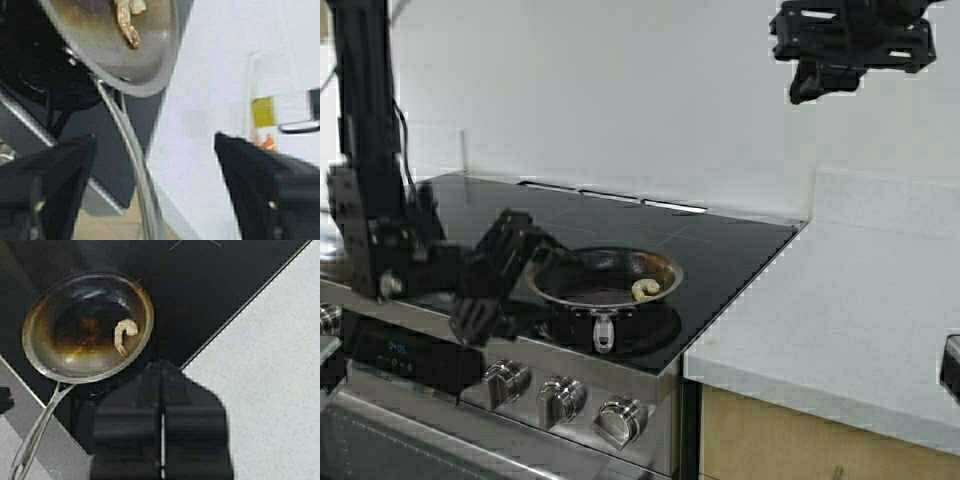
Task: Add oil to the pan and cook the shrimp and serve it
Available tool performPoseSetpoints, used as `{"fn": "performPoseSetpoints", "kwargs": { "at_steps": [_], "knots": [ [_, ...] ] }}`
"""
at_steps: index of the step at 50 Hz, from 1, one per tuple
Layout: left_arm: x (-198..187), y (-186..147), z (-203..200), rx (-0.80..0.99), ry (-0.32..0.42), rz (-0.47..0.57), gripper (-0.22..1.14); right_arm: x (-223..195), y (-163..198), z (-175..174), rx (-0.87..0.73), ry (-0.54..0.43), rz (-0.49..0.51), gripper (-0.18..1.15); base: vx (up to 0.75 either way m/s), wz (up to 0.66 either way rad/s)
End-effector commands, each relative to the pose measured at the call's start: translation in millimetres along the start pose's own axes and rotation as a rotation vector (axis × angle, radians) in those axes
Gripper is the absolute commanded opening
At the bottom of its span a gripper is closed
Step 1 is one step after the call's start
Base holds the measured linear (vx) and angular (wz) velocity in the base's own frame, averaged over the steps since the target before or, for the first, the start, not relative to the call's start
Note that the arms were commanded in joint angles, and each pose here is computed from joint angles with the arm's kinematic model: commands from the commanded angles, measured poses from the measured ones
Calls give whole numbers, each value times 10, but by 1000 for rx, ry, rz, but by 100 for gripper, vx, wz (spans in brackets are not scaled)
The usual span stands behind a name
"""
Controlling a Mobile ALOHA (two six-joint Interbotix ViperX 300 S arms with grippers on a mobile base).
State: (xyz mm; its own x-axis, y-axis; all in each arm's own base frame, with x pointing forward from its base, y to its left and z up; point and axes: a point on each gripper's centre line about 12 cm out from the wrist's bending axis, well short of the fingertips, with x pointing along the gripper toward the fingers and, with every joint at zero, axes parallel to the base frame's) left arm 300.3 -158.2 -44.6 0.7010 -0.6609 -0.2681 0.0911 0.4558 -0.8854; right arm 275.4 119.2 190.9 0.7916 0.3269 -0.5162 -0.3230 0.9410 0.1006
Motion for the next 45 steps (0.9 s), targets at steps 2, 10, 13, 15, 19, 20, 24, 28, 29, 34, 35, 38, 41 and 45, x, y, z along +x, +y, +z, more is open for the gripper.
{"fn": "performPoseSetpoints", "kwargs": {
  "at_steps": [2, 10, 13, 15, 19, 20, 24, 28, 29, 34, 35, 38, 41, 45],
  "knots": [
    [153, 38, -57, -36, 4, -66, 101, -30, 16, 100, 1, -33, 5, 5, 0, 0],
    [371, 73, -208, -75, 43, -116, 101, -30, 17, 105, 1, -33, 5, 5, 0, 0],
    [445, 84, -258, -88, 55, -129, 101, -30, 17, 105, 0, -33, 5, 5, 0, 0],
    [497, 81, -286, -95, 62, -140, 101, -30, 16, 99, 1, -32, 5, 5, 0, 0],
    [576, 88, -305, -113, 63, -154, 101, -30, 16, 99, 1, -32, 5, 5, 0, 0],
    [591, 86, -313, -119, 65, -157, 101, -33, 17, 102, 0, -33, 5, 5, 0, 0],
    [652, 84, -321, -141, 66, -169, 101, -30, 17, 105, 0, -33, 5, 5, 0, 0],
    [703, 70, -311, -153, 65, -183, 101, -30, 17, 105, 0, -33, 5, 5, 0, 0],
    [720, 63, -315, -156, 65, -188, 101, -30, 17, 105, 0, -33, 5, 5, 0, 0],
    [768, 41, -326, -163, 70, -202, 101, -33, 18, 108, 0, -35, 5, 5, 0, 0],
    [776, 41, -329, -166, 70, -203, 101, -33, 18, 108, 0, -35, 5, 5, 0, 0],
    [799, 33, -334, -169, 73, -210, 101, -33, 18, 108, 0, -35, 5, 5, 0, 0],
    [827, 34, -341, -174, 74, -216, 100, -29, 18, 111, 0, -35, 5, 5, 0, 0],
    [856, 41, -343, -193, 76, -221, 100, -30, 17, 105, 0, -33, 5, 5, 0, 0]
  ]
}}
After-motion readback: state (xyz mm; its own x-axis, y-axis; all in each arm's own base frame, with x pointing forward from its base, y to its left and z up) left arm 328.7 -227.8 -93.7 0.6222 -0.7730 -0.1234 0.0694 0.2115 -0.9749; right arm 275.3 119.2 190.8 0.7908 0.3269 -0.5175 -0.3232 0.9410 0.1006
